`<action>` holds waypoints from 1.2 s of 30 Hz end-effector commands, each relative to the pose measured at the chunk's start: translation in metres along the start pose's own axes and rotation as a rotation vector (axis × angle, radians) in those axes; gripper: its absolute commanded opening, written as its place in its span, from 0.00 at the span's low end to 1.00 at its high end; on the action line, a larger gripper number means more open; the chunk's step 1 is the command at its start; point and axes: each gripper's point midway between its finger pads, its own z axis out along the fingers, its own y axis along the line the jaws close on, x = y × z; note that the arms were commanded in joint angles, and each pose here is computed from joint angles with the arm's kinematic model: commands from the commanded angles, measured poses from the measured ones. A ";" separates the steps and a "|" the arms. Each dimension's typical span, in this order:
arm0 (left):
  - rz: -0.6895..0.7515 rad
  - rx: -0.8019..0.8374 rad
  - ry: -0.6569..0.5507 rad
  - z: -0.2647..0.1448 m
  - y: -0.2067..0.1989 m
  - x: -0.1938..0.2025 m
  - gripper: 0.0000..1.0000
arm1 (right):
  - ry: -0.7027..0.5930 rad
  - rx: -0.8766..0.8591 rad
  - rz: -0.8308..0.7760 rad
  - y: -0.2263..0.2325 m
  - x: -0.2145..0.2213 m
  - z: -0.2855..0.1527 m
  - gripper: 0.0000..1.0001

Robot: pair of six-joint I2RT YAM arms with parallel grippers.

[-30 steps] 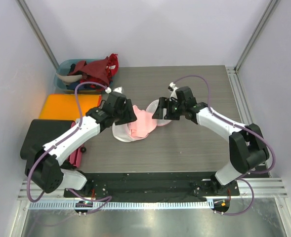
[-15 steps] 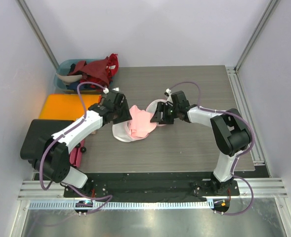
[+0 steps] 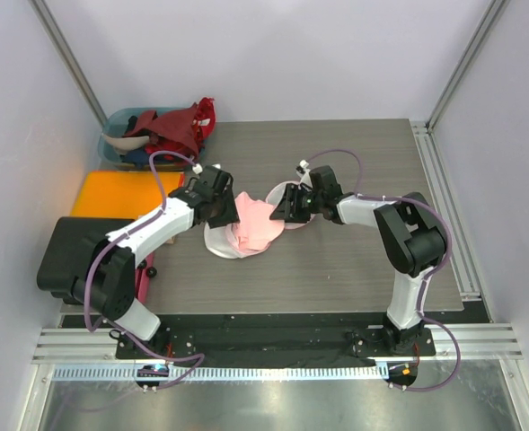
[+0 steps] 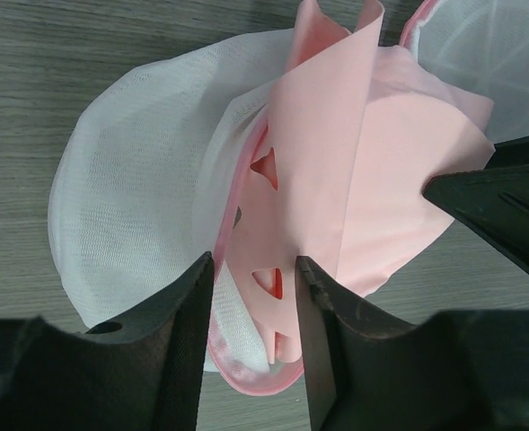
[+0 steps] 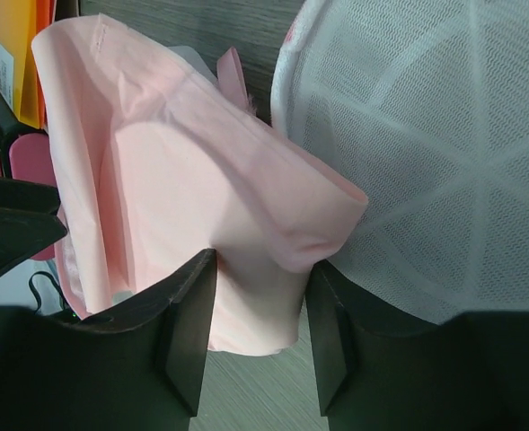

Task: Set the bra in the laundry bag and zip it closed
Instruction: Adjust the bra in the laundry bag.

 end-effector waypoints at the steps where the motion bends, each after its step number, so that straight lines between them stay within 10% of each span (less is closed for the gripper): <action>1: 0.008 0.020 -0.031 0.002 -0.007 -0.013 0.40 | -0.039 -0.060 -0.013 0.010 -0.007 0.005 0.44; 8: -0.010 0.020 -0.081 -0.012 -0.002 -0.016 0.51 | -0.075 -0.086 -0.021 0.018 -0.012 0.005 0.02; 20: -0.009 -0.026 -0.023 0.001 0.013 -0.016 0.47 | -0.098 -0.029 -0.086 0.022 -0.011 -0.020 0.01; 30: 0.021 -0.034 0.042 0.023 0.005 -0.019 0.00 | -0.107 -0.041 -0.107 0.031 -0.010 -0.031 0.01; 36: 0.083 0.088 -0.030 -0.006 -0.050 -0.031 0.00 | -0.120 0.032 -0.136 0.028 -0.004 -0.051 0.01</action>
